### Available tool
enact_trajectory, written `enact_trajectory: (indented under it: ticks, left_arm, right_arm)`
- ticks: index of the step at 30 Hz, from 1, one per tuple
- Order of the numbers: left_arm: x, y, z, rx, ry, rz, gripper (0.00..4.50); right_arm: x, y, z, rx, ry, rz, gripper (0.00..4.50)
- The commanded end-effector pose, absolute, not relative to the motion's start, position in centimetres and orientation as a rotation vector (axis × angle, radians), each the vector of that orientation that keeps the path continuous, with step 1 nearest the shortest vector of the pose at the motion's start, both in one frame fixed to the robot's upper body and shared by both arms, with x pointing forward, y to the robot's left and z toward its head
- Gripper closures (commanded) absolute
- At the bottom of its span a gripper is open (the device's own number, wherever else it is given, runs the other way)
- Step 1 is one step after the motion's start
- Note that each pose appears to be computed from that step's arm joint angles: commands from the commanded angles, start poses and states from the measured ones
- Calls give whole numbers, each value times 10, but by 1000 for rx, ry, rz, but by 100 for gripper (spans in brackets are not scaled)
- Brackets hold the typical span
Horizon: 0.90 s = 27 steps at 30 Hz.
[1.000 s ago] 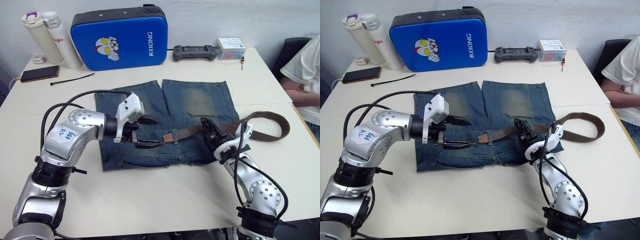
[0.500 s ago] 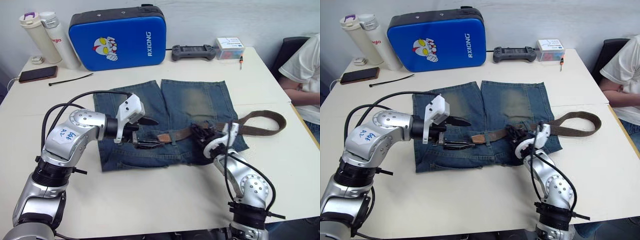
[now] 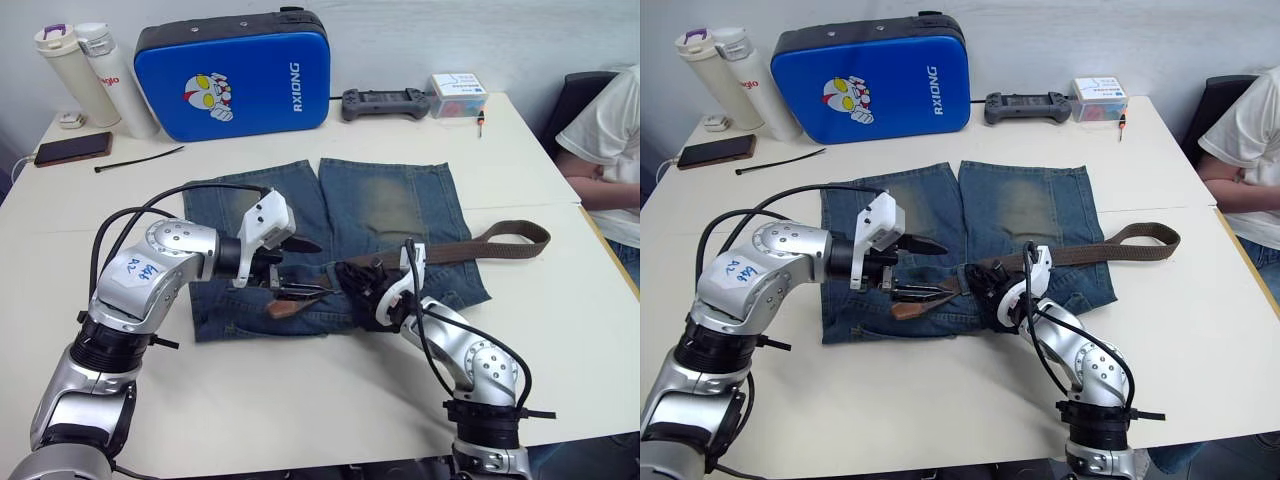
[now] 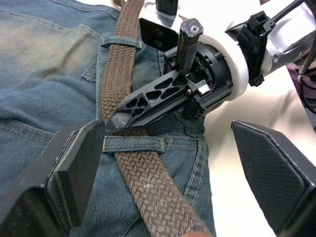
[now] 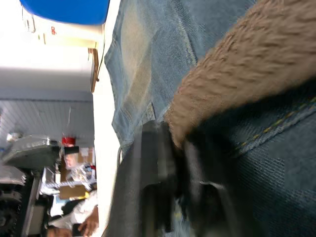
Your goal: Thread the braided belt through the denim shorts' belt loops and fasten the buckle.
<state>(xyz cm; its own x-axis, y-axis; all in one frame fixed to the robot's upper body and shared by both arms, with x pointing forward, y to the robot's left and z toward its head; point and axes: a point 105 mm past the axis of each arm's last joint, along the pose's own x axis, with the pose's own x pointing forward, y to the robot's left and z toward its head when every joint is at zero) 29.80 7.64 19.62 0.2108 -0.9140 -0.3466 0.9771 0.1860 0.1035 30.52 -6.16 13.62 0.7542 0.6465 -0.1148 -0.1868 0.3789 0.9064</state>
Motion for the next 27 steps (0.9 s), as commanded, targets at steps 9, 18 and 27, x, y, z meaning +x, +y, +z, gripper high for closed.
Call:
enact_trajectory:
  ticks: [9, 18, 27]
  left_arm:
    - [300, 72, 202, 340, 184, -1377, 0]
    - [298, 71, 199, 333, 181, -1379, 0]
    - [295, 80, 198, 334, 191, -1341, 0]
  right_arm:
    - [246, -114, 166, 363, 506, 785, 8]
    - [258, -144, 127, -587, 448, 902, 8]
    - [284, -156, 111, -662, 415, 863, 184]
